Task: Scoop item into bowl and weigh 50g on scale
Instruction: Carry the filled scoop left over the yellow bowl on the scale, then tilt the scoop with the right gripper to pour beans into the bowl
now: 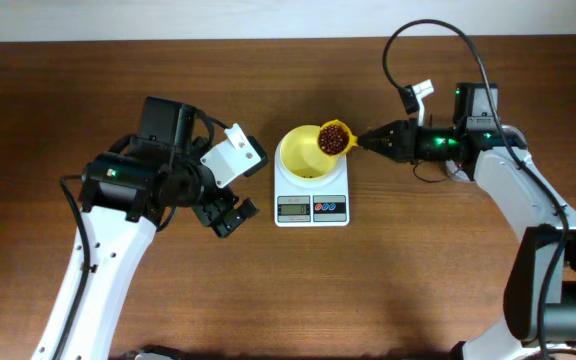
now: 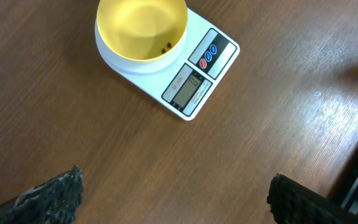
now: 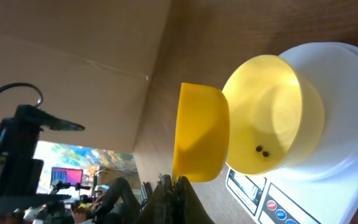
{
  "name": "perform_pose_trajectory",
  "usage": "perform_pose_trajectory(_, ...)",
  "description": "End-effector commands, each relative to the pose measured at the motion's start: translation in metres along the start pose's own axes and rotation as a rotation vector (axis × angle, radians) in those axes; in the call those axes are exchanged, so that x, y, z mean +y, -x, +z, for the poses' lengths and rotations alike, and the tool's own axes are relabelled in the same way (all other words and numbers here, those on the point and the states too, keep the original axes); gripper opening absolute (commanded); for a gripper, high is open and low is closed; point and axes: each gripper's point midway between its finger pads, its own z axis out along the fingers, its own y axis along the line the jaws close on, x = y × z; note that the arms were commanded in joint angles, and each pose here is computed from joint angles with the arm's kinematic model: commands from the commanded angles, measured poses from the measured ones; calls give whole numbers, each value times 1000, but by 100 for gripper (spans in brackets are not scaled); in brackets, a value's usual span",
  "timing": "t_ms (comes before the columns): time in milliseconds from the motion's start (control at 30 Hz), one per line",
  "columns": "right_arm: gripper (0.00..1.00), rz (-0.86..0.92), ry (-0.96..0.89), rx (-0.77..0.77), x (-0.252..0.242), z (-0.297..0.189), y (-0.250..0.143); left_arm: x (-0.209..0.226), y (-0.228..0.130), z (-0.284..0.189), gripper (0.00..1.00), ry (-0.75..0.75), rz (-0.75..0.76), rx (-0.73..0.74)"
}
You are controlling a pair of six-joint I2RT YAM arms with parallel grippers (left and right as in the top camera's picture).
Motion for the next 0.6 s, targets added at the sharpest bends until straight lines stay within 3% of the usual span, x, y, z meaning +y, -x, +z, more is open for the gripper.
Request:
perform_pose_trajectory(0, 4, 9, -27, 3, -4, 7, 0, -1, 0, -1, 99, -1, 12, -1)
perform_pose_trajectory(100, 4, -25, -42, -16, -5, 7, 5, -1, 0, -1, 99, -1, 13, -1)
perform_pose_trajectory(333, 4, -301, -38, -9, -1, 13, 7, -1, 0, -1, 99, -1, 12, -1)
perform_pose_trajectory(567, 4, -353, -190, -16, -21, 23, 10, -1, 1, -1, 99, -1, 12, -1)
